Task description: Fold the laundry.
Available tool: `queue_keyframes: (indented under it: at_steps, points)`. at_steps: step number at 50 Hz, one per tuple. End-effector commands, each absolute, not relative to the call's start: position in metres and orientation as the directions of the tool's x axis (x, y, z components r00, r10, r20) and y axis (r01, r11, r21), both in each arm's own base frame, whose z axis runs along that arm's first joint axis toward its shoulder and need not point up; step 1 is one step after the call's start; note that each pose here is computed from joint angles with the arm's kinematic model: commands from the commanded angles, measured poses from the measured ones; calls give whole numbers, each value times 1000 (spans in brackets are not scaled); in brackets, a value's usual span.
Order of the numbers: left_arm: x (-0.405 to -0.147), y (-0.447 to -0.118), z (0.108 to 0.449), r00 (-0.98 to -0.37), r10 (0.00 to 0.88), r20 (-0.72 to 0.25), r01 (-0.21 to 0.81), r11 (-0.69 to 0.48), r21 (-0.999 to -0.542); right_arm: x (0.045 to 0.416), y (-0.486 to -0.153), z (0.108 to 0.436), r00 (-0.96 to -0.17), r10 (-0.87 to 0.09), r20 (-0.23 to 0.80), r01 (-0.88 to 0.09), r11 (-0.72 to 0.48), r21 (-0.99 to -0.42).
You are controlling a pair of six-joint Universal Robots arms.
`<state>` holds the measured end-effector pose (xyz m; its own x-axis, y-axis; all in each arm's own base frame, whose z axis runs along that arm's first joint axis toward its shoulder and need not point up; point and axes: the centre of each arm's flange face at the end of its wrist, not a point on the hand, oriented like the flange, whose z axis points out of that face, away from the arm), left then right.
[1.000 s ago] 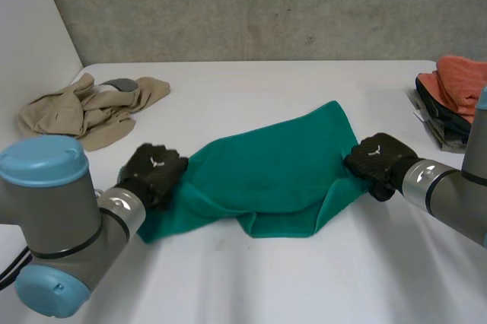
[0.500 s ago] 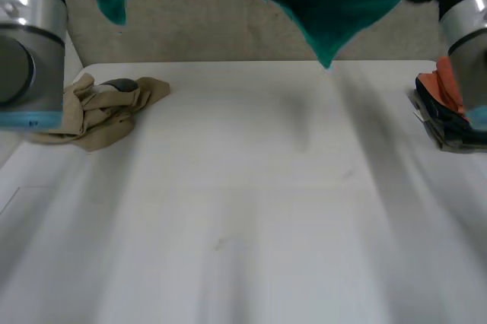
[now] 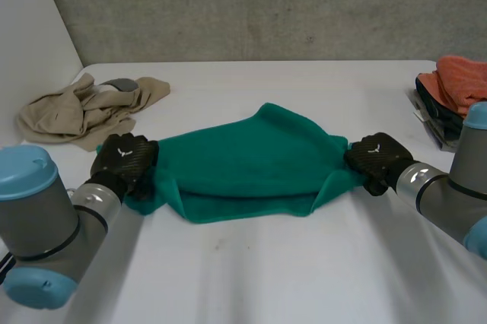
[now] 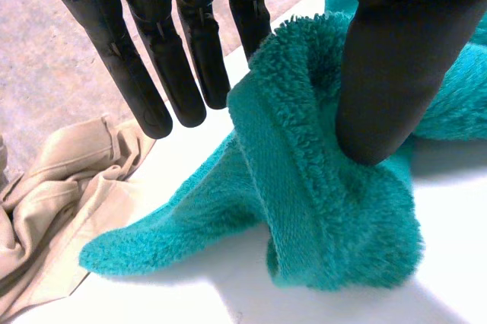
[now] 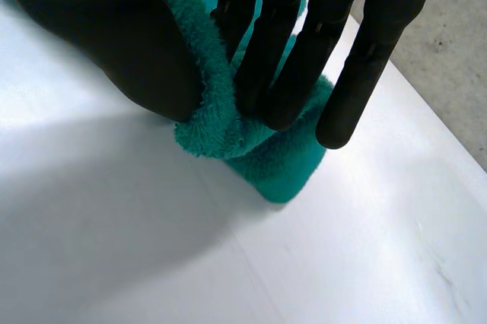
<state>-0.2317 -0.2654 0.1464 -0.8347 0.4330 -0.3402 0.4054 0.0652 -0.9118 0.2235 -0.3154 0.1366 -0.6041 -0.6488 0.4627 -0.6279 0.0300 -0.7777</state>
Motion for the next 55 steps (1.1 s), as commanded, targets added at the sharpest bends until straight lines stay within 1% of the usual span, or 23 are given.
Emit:
queue_keyframes:
  at_steps: [1,9,16,20,22,24,25,26,27,29,31,32,33,37,40,42,43,45,47,50,51,54,55]
  points:
    - [-242,-251,158,-806,466,-365,423,23,-906,220,-316,137,-615,-643,457,-622,39,-782]
    - [-246,-245,153,-793,486,-368,434,28,-900,219,-311,132,-610,-652,450,-628,53,-776]
    - [-256,-225,152,-767,526,-367,441,16,-898,219,-312,132,-610,-648,455,-629,48,-776]
    - [-255,-223,171,-776,506,-376,419,-30,-907,218,-314,143,-613,-631,475,-632,31,-774]
    - [-253,-219,192,-785,487,-383,397,-79,-914,217,-313,158,-616,-612,496,-633,9,-774]
    - [-251,-216,210,-794,470,-385,377,-115,-919,214,-308,186,-613,-585,531,-644,-18,-764]
    - [-248,-211,232,-808,450,-381,347,-159,-924,212,-307,196,-611,-575,544,-650,-26,-759]
    - [-246,-208,243,-813,439,-383,336,-183,-924,209,-306,206,-610,-563,558,-657,-34,-753]
    - [-245,-206,253,-818,429,-384,325,-207,-923,204,-305,228,-609,-536,585,-669,-50,-742]
    - [-239,-202,284,-838,388,-385,294,-274,-916,197,-304,252,-616,-502,607,-673,-65,-737]
    - [-235,-201,302,-850,363,-382,278,-307,-910,190,-302,276,-623,-468,626,-674,-85,-734]
    - [-230,-201,317,-861,343,-375,269,-319,-909,186,-297,306,-631,-428,648,-671,-118,-732]
    - [-227,-202,320,-865,335,-374,271,-316,-909,185,-294,317,-631,-415,655,-671,-130,-730]
    - [-216,-209,325,-870,319,-375,305,-251,-919,184,-284,336,-625,-432,650,-675,-119,-728]
    - [-211,-220,303,-863,341,-372,349,-129,-928,184,-280,334,-615,-466,636,-683,-89,-725]
    - [-212,-228,281,-856,365,-365,375,-48,-926,184,-282,320,-598,-513,616,-698,-43,-715]
    - [-214,-237,261,-848,389,-360,396,15,-918,184,-285,312,-592,-532,606,-705,-24,-709]
    - [-216,-246,243,-842,408,-353,413,66,-908,187,-297,286,-562,-581,589,-735,24,-678]
    - [-221,-262,221,-838,420,-348,427,107,-898,189,-305,274,-549,-601,581,-743,32,-669]
    - [-232,-285,217,-839,411,-355,413,60,-909,193,-330,260,-557,-591,584,-740,33,-672]
    - [-239,-302,220,-845,392,-364,397,3,-918,194,-338,258,-567,-577,588,-733,28,-680]
    - [-250,-329,244,-866,341,-365,337,-139,-931,207,-367,255,-635,-502,587,-676,-8,-737]
    - [-259,-343,268,-881,299,-366,293,-261,-920,212,-373,259,-654,-474,589,-656,-33,-754]
